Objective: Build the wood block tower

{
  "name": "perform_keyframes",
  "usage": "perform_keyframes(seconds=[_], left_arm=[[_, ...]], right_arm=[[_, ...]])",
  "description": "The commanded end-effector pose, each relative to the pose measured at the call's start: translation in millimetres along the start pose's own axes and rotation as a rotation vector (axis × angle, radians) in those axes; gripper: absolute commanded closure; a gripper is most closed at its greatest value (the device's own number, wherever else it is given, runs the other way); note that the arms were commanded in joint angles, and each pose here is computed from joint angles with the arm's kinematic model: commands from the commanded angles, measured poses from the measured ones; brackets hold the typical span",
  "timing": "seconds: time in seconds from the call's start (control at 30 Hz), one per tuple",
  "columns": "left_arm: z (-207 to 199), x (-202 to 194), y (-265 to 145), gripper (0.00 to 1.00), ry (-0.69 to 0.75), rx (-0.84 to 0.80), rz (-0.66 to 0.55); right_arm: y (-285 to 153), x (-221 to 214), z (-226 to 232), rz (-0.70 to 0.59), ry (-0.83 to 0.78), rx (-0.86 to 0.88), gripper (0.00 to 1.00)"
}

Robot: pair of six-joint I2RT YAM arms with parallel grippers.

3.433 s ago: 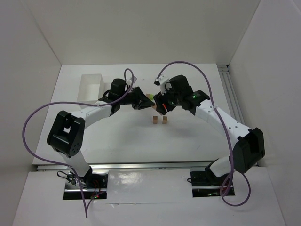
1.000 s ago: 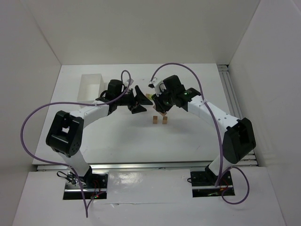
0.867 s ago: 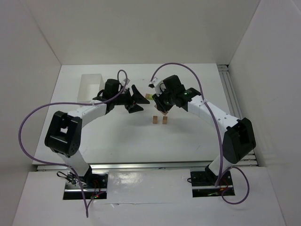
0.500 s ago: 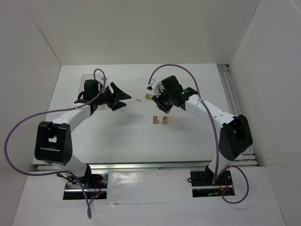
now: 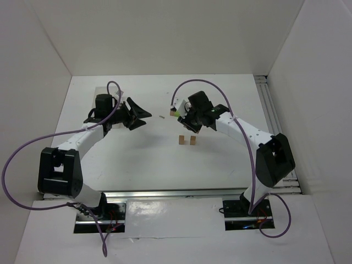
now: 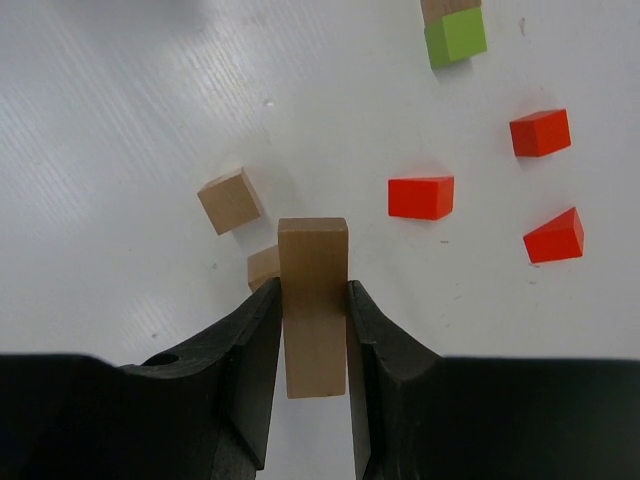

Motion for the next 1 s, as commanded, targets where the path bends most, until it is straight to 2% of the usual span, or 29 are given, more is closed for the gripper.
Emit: perform_keyframes(seconds=[0.0,0.27,0.97], left_arm=[[-8.9,2.0,-9.5,0.28,0.039,-0.033,-0.018],[-6.5,3.3,-12.2,0.29,0.035,-0.027,-0.034],[1.9,-2.9,-17.8,0.31,0.017,-0.012,-0.034]], right_arm=[[6.8,8.6,2.6,-0.056,-0.078,0.010,0.74],[14.8,10.4,21.7,-0.067,-0.145,0.122,0.74],[33.7,-5.9,36.1,0.020,-0.217,0.176,0.74]])
Point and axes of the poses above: each gripper's point midway between its finger pads, its own y axis out along the fingers, its own z axis along the line the jaws close on, x = y × z, the point moved 7 cm from there along -y, back along the fingers, and after that the axes turned 6 degrees about -y, right-handed, at the moved point
